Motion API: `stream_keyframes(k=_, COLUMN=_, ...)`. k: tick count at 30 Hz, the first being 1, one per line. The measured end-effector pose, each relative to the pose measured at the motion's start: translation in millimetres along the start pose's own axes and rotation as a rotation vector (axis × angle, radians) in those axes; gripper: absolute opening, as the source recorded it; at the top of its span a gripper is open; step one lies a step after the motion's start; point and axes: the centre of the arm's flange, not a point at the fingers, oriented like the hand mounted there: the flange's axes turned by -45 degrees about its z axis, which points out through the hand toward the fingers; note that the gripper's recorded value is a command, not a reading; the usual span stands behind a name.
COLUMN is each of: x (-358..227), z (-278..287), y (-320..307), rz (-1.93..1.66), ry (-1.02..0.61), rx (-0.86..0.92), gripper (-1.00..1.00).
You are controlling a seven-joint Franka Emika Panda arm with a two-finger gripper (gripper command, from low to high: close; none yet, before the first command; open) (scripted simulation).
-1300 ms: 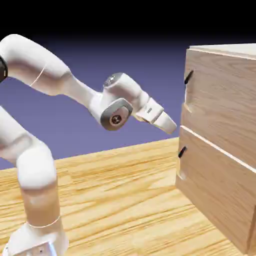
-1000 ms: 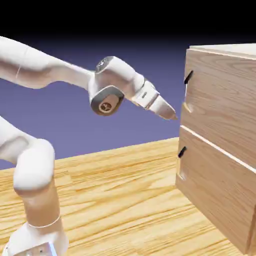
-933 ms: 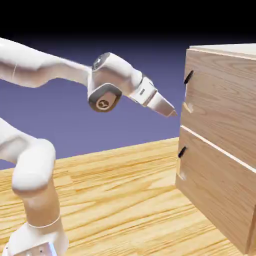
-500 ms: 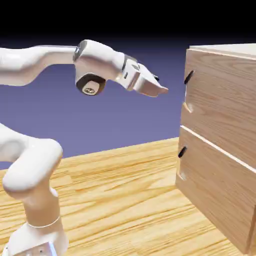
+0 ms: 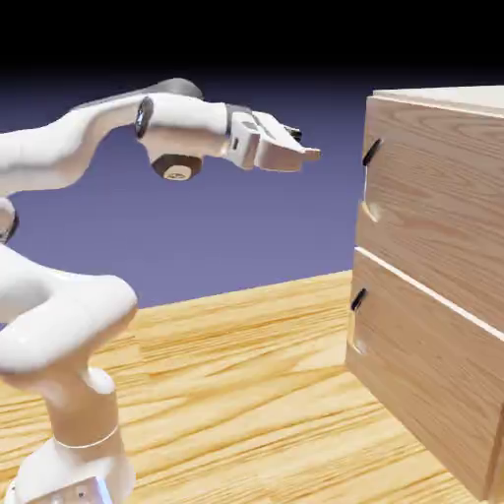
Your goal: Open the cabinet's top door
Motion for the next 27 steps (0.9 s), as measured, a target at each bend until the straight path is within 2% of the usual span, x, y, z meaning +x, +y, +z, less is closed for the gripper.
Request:
stream_keyframes(k=9, x=-38.7, z=47.9, y=-18.8, rz=-0.077, ry=0.093, rx=0.033, gripper=0.0)
stream_keyframes(k=17, x=-87.0, z=107.8, y=-6.8, rz=-0.156, ry=0.154, rx=0.051, gripper=0.0)
stream_keyframes(k=19, x=-89.1, z=110.3, y=-5.7, rz=-0.159, ry=0.157, rx=0.051, gripper=0.0)
stream_keyframes(k=23, x=-81.5, z=159.5, y=-8.8, rz=-0.159, ry=0.157, rx=0.051, gripper=0.0)
stream_keyframes(k=24, x=-81.5, z=159.6, y=-8.8, rz=-0.159, ry=0.157, rx=0.051, gripper=-1.0)
stream_keyframes(k=27, x=-82.2, z=151.7, y=-5.0, rz=-0.161, ry=0.155, rx=0.073, gripper=-1.0)
